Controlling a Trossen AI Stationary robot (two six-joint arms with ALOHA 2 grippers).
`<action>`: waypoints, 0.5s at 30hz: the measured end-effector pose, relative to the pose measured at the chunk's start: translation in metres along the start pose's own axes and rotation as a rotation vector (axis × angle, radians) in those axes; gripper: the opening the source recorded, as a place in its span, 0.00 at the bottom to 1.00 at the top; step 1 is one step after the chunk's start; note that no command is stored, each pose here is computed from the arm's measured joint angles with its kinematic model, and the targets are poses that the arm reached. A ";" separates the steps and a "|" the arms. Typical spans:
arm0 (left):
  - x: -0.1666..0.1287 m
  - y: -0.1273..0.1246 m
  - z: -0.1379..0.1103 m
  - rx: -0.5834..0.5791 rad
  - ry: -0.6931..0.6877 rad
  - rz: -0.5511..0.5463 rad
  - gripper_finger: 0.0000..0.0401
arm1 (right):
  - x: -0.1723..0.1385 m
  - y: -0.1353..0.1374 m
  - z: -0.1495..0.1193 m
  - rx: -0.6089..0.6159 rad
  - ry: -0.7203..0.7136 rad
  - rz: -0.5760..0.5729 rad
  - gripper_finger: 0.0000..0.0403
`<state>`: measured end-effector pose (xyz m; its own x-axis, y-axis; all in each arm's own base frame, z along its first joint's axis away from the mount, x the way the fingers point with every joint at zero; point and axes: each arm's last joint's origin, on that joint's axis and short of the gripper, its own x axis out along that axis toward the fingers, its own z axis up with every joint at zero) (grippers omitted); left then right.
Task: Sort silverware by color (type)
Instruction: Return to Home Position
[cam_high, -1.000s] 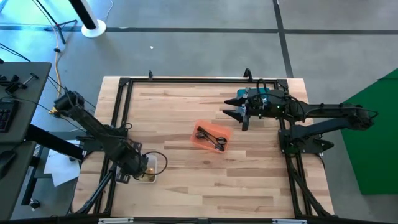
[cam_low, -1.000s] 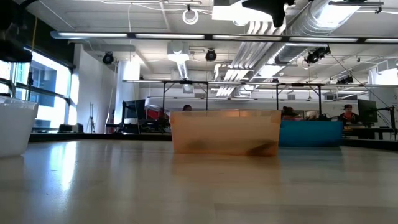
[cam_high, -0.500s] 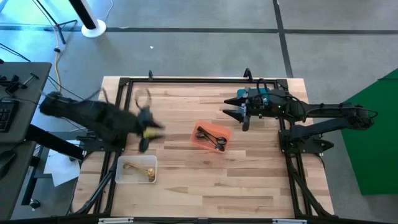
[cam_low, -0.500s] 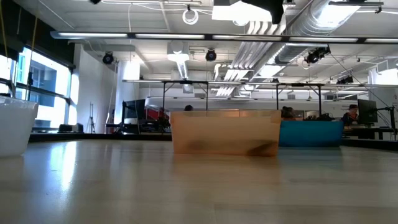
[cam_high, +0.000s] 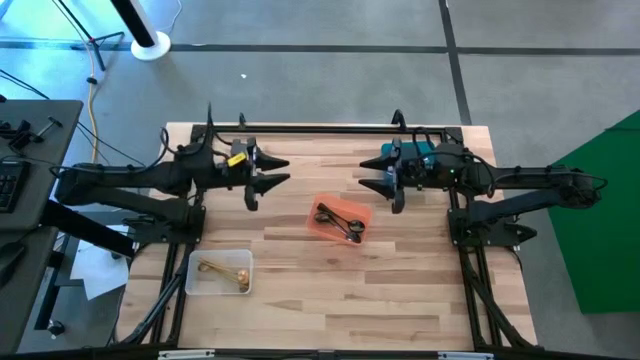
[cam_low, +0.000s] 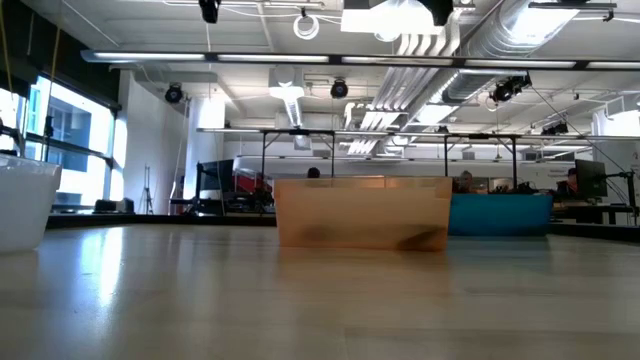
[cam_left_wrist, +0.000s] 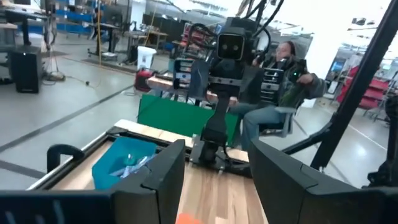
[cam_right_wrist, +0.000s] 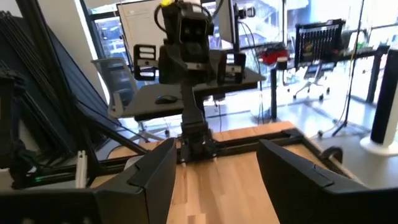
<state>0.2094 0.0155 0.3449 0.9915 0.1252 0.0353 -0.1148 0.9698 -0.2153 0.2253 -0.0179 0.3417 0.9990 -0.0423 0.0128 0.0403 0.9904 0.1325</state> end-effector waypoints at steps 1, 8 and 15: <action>0.000 0.001 -0.002 -0.001 -0.006 0.000 0.42 | 0.000 0.000 0.001 -0.013 -0.007 -0.004 0.52; 0.000 0.001 -0.001 0.031 -0.029 -0.002 0.42 | 0.000 0.000 0.002 -0.012 -0.018 -0.007 0.52; 0.000 0.001 -0.001 0.170 -0.026 0.003 0.42 | 0.000 0.000 0.002 -0.012 -0.018 -0.005 0.52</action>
<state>0.2095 0.0160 0.3435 0.9894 0.1319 0.0611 -0.1291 0.9905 -0.0479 0.2253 -0.0181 0.3433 0.9983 -0.0499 0.0299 0.0460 0.9916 0.1209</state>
